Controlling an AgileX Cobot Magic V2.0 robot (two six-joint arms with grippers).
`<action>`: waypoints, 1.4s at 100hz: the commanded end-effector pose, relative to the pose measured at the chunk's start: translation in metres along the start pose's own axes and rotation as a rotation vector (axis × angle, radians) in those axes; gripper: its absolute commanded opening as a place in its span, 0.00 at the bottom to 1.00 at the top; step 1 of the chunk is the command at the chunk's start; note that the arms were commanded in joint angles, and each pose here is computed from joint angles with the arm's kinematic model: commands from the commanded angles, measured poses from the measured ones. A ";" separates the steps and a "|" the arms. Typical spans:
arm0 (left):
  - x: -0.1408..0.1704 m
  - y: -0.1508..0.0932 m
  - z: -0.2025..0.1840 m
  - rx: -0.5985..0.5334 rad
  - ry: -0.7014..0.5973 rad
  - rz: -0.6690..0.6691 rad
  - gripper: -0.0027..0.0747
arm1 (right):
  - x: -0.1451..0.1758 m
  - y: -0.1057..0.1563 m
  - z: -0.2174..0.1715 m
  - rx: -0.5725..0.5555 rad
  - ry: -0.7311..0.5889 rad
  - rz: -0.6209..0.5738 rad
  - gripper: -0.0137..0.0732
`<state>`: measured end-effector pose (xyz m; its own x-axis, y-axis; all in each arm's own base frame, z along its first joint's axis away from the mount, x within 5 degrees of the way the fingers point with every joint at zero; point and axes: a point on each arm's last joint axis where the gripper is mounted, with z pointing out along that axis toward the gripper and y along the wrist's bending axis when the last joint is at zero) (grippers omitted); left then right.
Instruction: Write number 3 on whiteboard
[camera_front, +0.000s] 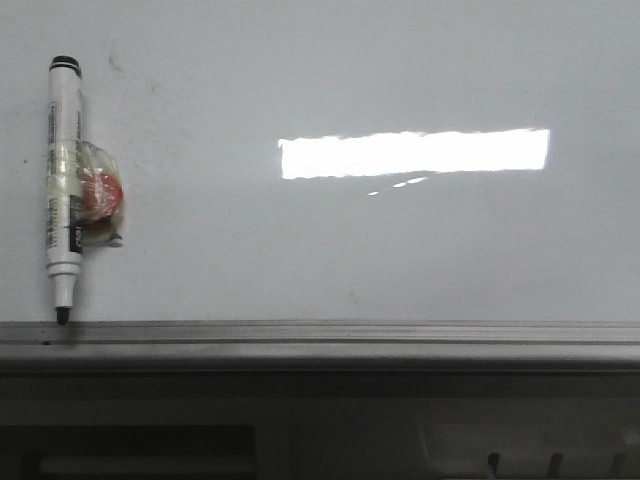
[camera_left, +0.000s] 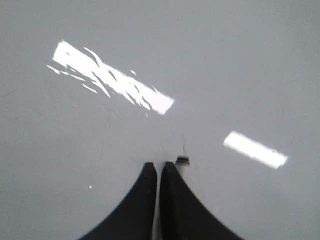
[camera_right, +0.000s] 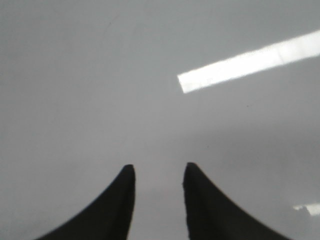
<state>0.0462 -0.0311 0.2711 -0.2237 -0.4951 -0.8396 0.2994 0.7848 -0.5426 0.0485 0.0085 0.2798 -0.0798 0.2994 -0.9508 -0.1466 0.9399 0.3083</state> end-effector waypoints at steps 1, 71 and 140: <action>-0.020 -0.012 0.005 -0.061 0.156 0.228 0.06 | -0.024 0.008 0.004 0.006 0.004 -0.010 0.63; -0.031 -0.051 0.093 0.149 0.829 0.145 0.26 | -0.039 0.012 0.020 0.049 0.150 -0.009 0.69; 0.004 -0.053 0.139 0.000 0.846 0.181 0.54 | -0.034 0.011 0.019 0.064 0.205 -0.009 0.69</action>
<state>0.1481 -0.1195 0.2854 -0.8076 0.1274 -0.5758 0.4033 0.8317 -0.3816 0.0653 0.0119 0.2985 -0.3575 0.2523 -0.8992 -0.0655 0.9537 0.2936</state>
